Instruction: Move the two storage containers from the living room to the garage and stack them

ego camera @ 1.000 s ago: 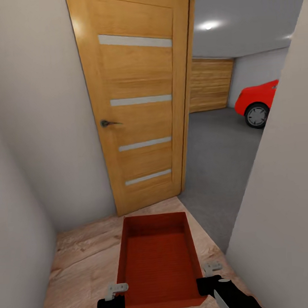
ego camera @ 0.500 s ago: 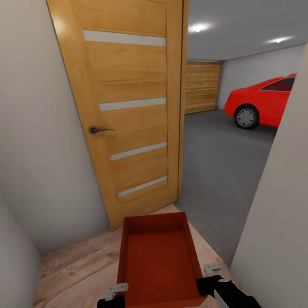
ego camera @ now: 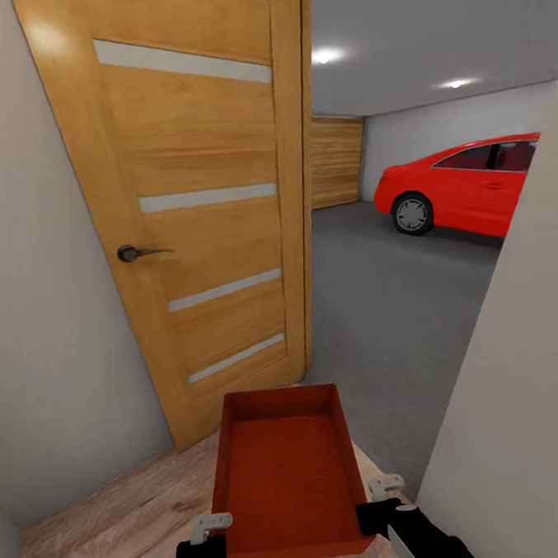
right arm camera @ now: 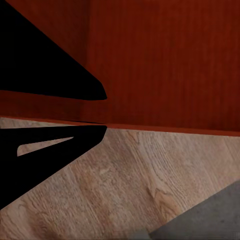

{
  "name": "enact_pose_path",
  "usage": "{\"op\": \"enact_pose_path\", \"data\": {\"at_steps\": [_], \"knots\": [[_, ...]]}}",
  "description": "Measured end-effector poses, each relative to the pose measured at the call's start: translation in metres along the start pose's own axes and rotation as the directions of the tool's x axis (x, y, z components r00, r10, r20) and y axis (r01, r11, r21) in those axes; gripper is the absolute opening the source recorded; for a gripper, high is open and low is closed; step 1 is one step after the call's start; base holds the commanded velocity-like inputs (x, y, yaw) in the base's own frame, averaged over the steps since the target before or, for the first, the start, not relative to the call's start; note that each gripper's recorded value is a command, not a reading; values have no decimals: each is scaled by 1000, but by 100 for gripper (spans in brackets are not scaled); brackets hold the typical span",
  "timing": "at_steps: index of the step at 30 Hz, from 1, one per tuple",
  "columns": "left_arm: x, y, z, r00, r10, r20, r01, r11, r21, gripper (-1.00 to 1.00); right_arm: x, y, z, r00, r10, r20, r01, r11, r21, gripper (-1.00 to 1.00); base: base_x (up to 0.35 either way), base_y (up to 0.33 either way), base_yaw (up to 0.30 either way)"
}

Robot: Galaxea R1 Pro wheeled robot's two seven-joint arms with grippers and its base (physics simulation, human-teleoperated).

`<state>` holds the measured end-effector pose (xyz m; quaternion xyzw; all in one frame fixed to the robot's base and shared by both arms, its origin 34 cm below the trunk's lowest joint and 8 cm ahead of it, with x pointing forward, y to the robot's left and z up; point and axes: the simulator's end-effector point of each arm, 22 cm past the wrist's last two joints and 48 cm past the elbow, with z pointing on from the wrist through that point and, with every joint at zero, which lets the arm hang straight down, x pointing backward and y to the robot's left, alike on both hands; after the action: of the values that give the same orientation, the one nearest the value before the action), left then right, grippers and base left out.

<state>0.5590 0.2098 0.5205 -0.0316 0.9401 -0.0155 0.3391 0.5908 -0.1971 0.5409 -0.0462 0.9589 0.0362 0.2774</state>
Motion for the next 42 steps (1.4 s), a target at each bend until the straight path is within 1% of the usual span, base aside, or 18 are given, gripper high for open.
{"op": "enact_pose_path", "data": {"at_steps": [5, 13, 28, 42], "knots": [[-1, 0, 0, 1000, 0, 2, 0, 1000, 0, -100, -1, 0, 0, 1000, 0, 2, 0, 1000, 0, -100, 296, 161, -119], [-3, 0, -1, 1000, -1, 7, 1, 1000, 1, -100, -3, 0, -2, 1000, -1, 7, 1, 1000, 1, -100, 265, 146, -228], [-8, -1, -2, 1000, -2, 18, 2, 1000, 1, -100, -8, 0, -4, 1000, -2, 17, 2, 1000, 1, -100, 33, 22, -253], [-12, -1, -4, 1000, -1, 25, 1, 1000, 2, -100, -11, 0, -6, 1000, -3, 24, 3, 1000, 1, -100, 167, 201, -115]]}}
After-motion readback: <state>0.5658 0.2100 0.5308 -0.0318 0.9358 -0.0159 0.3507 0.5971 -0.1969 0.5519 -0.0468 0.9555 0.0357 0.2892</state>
